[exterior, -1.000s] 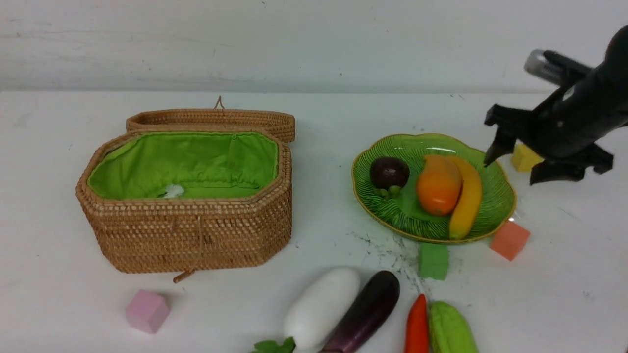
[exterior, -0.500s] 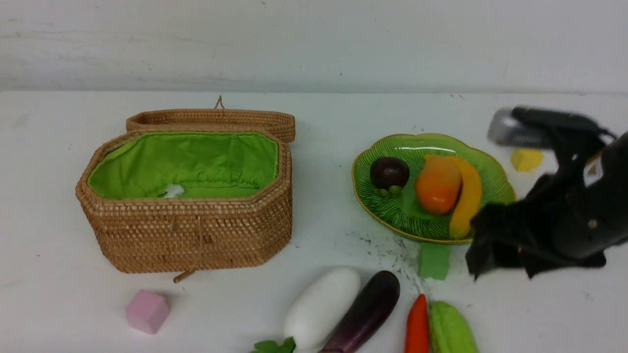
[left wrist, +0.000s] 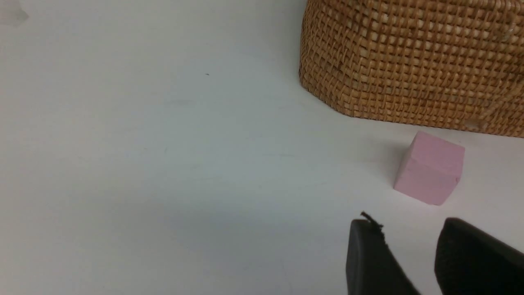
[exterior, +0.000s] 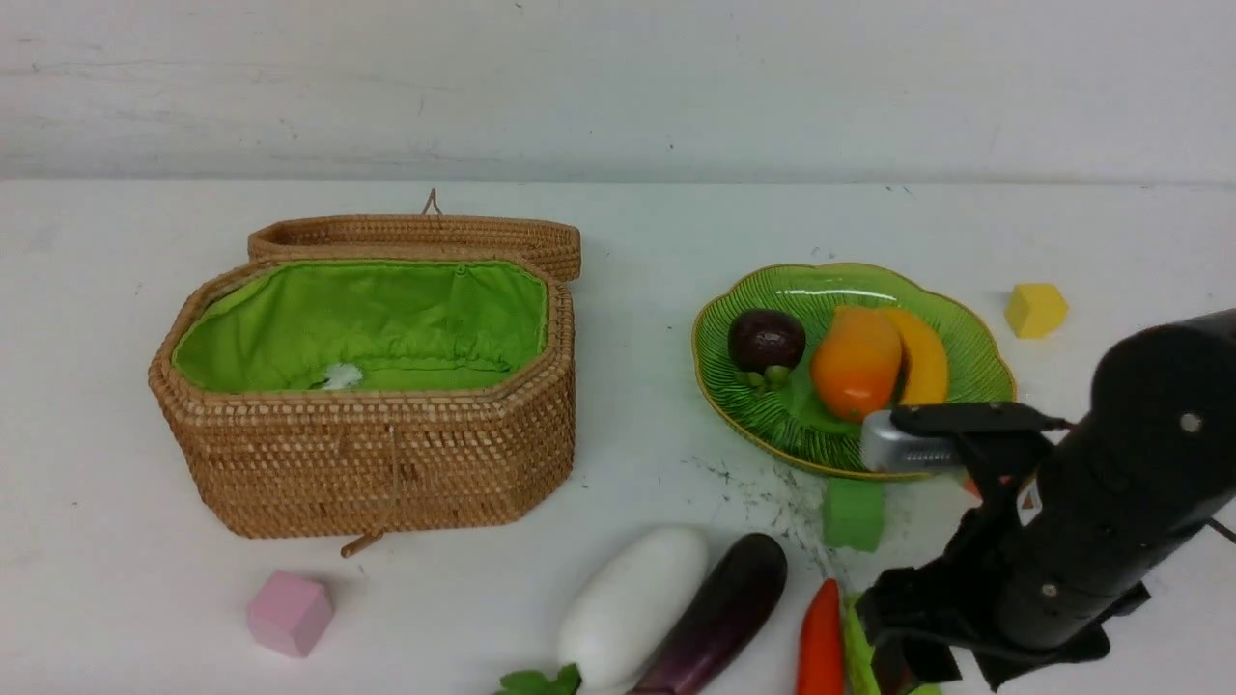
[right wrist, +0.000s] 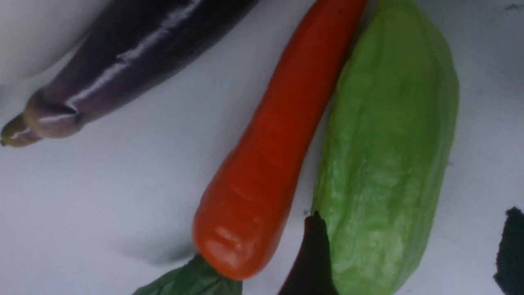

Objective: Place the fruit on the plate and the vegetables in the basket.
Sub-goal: Take a chayote with your right arm and place it on the basket on the left.

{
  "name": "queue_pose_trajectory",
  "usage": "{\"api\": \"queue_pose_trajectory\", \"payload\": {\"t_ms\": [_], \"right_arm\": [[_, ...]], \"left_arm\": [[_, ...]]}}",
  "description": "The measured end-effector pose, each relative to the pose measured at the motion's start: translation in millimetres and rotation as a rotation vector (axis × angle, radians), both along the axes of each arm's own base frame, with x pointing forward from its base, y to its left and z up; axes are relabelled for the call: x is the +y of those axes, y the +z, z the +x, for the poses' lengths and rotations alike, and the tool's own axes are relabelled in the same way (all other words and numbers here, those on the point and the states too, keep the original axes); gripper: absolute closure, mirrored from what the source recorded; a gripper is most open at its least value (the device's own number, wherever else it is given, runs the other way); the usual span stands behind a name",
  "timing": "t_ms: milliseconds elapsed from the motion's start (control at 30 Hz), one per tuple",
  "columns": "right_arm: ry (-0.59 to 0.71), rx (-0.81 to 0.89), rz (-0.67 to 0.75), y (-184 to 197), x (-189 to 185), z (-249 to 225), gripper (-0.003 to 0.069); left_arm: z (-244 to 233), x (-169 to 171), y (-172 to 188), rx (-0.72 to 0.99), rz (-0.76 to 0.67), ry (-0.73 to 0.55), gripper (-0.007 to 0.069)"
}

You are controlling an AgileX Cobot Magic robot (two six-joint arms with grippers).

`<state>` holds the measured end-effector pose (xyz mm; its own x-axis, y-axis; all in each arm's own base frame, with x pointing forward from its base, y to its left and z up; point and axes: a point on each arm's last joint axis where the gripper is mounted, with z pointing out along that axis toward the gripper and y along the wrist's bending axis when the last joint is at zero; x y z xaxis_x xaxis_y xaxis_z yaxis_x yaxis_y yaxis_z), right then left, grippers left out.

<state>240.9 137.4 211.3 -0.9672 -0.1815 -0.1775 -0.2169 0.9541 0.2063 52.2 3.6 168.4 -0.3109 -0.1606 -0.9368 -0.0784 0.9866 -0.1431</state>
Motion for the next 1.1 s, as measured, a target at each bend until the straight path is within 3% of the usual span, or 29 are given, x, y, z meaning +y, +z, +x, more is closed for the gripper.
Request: {"api": "queue_pose_trajectory", "payload": {"t_ms": [167, 267, 367, 467, 600, 767, 967, 1100], "right_arm": [[0.007, 0.067, -0.038, -30.0, 4.6, 9.5, 0.0097], [0.006, 0.109, -0.059, -44.3, 5.8, 12.0, 0.0137], [0.007, 0.116, -0.062, -45.1, 6.0, 12.2, 0.0218], [0.013, 0.1, -0.055, -36.2, 6.1, 12.4, 0.022], [0.025, 0.046, -0.035, -9.9, 6.8, 14.5, 0.022], [0.05, -0.151, 0.027, 56.1, 11.3, 27.8, 0.022], [0.193, -0.422, 0.202, 130.6, 32.1, 44.8, 0.022], [0.293, -0.593, 0.342, 159.7, 58.0, 59.2, 0.022]], "left_arm": [[0.0, 0.0, 0.0, 0.0, 0.0, 0.0, 0.0386], [0.0, 0.0, 0.0, 0.0, 0.0, 0.0, 0.0386], [0.0, 0.0, 0.0, 0.0, 0.0, 0.0, 0.0386], [0.0, 0.0, 0.0, 0.0, 0.0, 0.0, 0.0386], [0.0, 0.0, 0.0, 0.0, 0.0, 0.0, 0.0386], [0.0, 0.0, 0.0, 0.0, 0.0, 0.0, 0.0386], [0.0, 0.0, 0.0, 0.0, 0.0, 0.0, 0.0386], [0.0, 0.0, 0.0, 0.0, 0.0, 0.0, 0.0386]]}}
